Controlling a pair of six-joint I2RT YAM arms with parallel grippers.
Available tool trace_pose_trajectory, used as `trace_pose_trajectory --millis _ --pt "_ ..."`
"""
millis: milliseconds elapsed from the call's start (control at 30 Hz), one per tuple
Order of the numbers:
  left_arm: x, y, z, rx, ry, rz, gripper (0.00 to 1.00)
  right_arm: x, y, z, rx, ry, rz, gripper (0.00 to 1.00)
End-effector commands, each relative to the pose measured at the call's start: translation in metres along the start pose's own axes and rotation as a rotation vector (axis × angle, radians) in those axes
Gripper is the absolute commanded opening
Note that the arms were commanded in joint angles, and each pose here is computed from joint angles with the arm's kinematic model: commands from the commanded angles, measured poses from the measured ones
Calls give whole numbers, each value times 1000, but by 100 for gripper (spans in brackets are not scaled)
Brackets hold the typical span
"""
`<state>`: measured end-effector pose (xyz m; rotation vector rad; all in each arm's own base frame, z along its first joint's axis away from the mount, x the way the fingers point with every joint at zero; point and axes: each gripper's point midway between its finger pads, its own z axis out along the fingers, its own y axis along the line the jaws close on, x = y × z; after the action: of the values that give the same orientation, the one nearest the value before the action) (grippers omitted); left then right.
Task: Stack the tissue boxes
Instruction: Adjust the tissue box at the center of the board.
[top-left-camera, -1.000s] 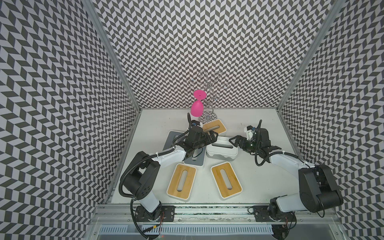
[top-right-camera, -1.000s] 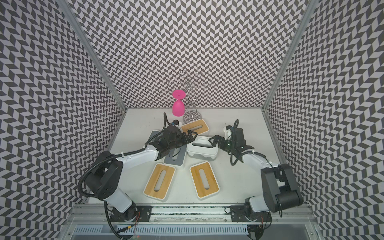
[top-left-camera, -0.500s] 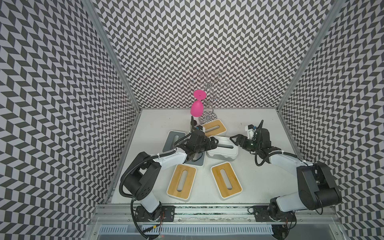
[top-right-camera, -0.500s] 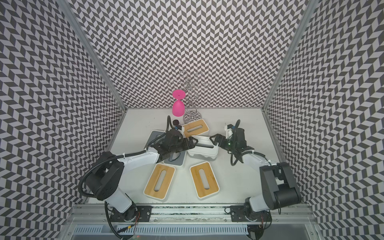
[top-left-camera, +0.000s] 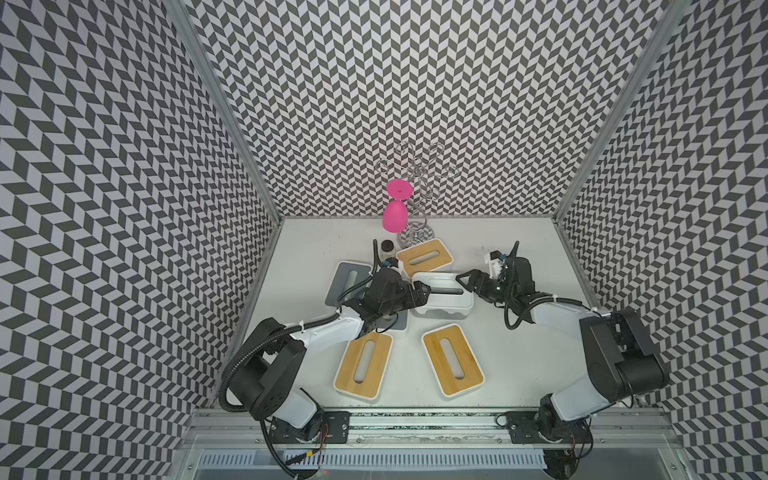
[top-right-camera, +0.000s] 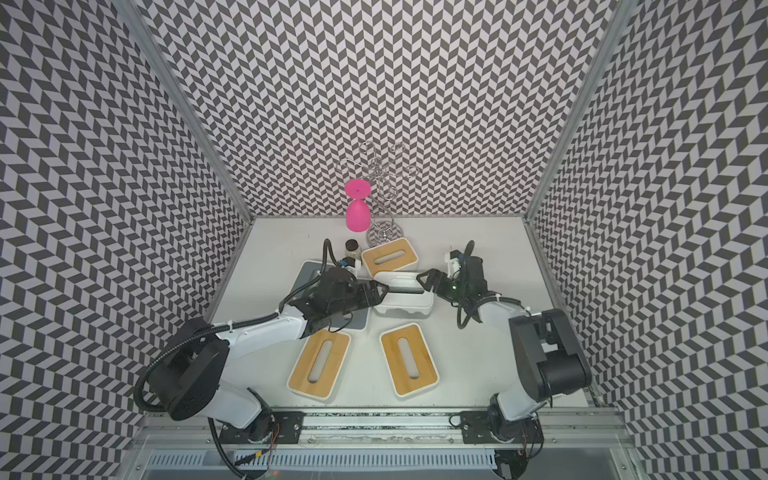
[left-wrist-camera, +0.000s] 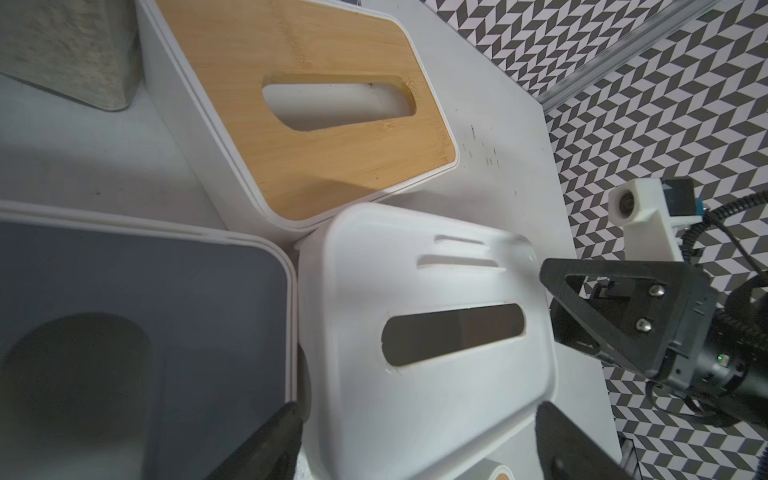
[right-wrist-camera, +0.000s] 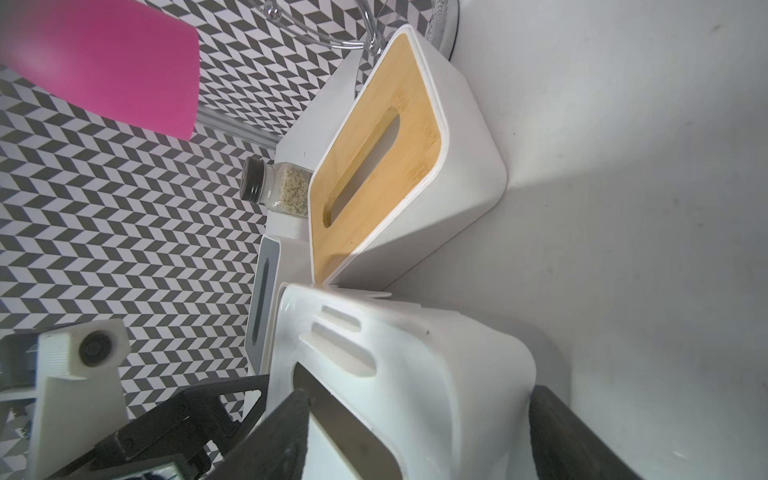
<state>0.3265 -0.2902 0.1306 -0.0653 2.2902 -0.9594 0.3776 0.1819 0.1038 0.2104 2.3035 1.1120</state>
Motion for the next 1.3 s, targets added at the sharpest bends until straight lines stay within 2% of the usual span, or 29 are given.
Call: trace_pose_trajectory --millis 0,167,433,1067,1267 --pt "-10 5 -10 -13 -60 -12 88 -12 33 11 -93 -19 -47 81" --pt "-15 16 -24 -47 -94 -22 88 -11 38 16 -96 -16 -57 83" --pt "-21 21 -34 -55 -120 -18 88 -10 24 8 -16 -11 -55 85" --pt "-32 29 -53 -118 -147 31 89 8 -13 15 81 21 -18 77" --pt "-32 30 -61 -136 -144 40 89 4 -10 10 98 12 -31 77"
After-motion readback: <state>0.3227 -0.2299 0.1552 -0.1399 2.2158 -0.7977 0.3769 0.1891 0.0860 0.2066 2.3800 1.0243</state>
